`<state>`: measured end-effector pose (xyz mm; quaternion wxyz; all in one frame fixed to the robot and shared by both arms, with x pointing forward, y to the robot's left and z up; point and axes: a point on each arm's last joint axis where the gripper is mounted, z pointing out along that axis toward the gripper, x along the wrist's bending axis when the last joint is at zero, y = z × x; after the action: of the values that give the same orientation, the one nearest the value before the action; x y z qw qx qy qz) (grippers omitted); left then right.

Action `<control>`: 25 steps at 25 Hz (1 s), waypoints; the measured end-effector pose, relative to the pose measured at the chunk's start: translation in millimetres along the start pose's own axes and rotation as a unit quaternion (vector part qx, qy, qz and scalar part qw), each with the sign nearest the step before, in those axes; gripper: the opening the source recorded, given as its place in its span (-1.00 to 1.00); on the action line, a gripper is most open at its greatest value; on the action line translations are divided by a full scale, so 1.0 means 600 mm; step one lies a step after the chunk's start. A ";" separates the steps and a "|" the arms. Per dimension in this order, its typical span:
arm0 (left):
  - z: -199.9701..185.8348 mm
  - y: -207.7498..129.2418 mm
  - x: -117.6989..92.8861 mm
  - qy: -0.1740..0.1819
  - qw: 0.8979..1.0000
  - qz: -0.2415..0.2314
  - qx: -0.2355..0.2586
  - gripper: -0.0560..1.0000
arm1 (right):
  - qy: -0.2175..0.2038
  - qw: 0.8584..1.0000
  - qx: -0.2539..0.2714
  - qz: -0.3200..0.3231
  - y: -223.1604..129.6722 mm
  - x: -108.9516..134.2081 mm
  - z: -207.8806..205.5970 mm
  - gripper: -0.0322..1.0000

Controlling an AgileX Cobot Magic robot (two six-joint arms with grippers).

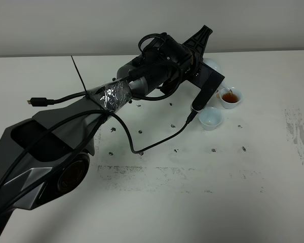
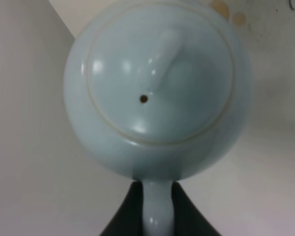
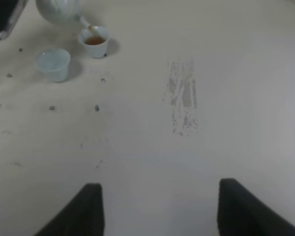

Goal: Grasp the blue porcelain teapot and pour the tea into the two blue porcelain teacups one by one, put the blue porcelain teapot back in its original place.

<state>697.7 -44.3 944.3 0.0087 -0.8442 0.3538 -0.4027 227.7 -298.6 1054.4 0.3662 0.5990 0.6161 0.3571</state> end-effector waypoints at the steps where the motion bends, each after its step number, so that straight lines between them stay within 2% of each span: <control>1: 0.000 0.000 0.000 0.000 1.000 0.000 0.000 -0.89 | 0.000 1.000 0.000 0.000 0.000 0.000 0.000 0.00; 15: 0.000 0.000 0.000 0.000 1.000 -0.001 -0.001 -0.89 | 0.000 1.000 0.000 0.001 0.000 0.000 0.000 0.00; 22: 0.000 0.000 -0.004 -0.013 1.000 -0.026 -0.006 -0.89 | 0.000 1.000 0.000 0.001 0.000 0.000 0.000 0.00; 25: 0.001 -0.002 -0.006 -0.017 0.998 -0.054 -0.008 -0.89 | 0.000 1.000 0.000 0.001 0.000 0.000 0.000 0.00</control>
<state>697.1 -41.6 941.8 -0.0137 -0.8688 0.3107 -0.3853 227.7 -298.6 1054.4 0.3660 0.5993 0.6158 0.3573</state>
